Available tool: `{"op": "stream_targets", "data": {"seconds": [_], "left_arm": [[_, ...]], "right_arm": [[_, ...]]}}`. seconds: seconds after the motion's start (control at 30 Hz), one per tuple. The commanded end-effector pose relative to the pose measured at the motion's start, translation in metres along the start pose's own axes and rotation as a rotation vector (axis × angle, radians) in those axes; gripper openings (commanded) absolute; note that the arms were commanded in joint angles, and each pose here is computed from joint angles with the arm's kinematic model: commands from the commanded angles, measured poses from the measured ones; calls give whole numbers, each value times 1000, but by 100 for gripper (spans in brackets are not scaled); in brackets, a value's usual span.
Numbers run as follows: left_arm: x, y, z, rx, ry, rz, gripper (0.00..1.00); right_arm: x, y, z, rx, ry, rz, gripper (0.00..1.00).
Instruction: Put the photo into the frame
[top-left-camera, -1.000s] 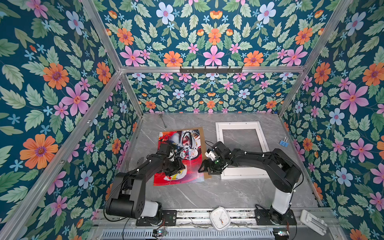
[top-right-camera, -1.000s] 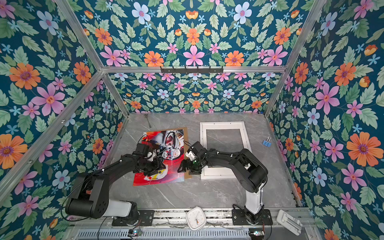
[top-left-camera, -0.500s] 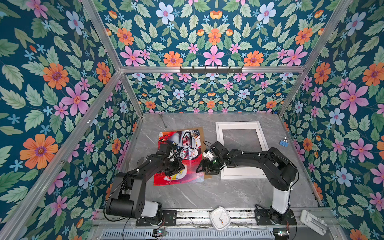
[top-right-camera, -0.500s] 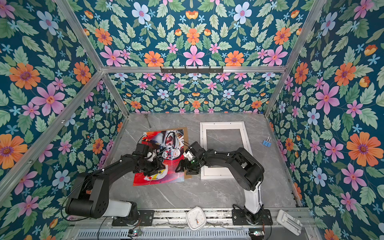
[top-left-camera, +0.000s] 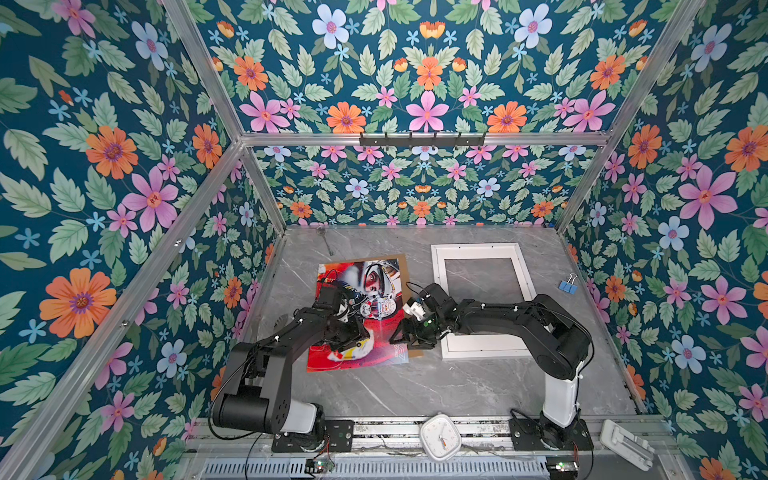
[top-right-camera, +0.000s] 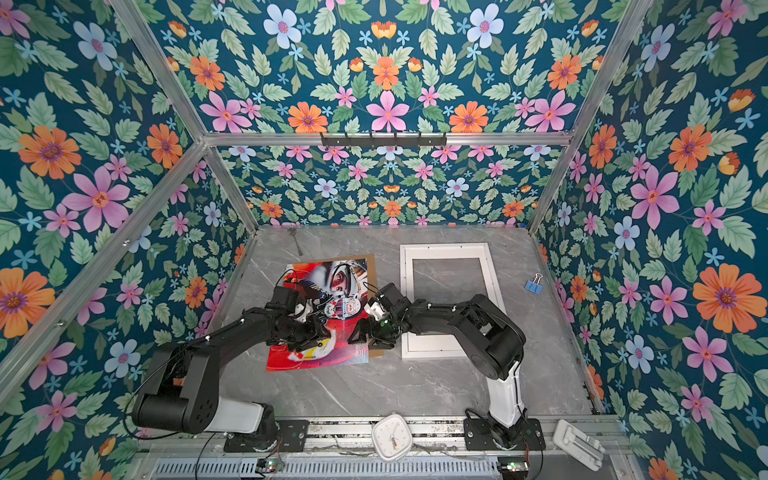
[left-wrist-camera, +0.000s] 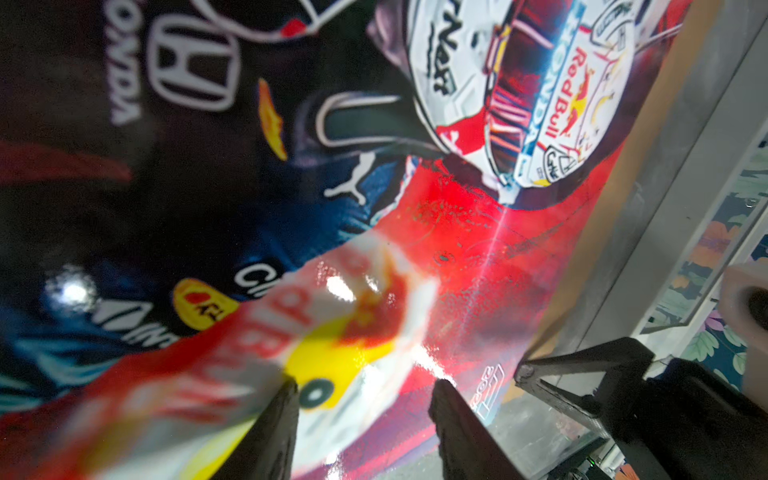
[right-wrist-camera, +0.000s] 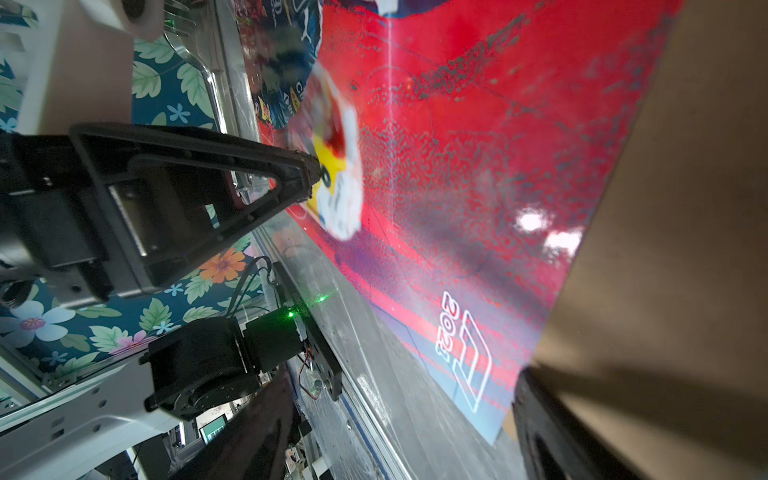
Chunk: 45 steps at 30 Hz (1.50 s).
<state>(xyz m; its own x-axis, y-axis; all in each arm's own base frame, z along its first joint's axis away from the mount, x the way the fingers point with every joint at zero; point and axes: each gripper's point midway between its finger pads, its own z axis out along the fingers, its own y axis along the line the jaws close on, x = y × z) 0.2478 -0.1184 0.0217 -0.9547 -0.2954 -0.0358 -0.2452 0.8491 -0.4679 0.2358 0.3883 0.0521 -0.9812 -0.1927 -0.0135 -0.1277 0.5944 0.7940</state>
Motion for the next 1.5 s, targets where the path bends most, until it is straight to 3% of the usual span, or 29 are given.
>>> {"op": "stream_targets", "data": {"seconds": [0.0,0.3,0.63,0.87,1.47], "left_arm": [[12,21,6,-91,38,-17,55],[10,17,5,-78,39,-15,54],[-6,-14,-27,-26,-2,31,57],[-5,-11,-13,-39,19,32,57],[5,1,6,-114,64,45,51]], "right_arm": [[-2,0,2,-9,-11,16,83],[-1,4,-7,6,-25,26,83],[24,-6,-22,28,-31,119,83],[36,-19,-22,-11,-73,203,83],[46,-28,8,-21,-123,275,81]]}}
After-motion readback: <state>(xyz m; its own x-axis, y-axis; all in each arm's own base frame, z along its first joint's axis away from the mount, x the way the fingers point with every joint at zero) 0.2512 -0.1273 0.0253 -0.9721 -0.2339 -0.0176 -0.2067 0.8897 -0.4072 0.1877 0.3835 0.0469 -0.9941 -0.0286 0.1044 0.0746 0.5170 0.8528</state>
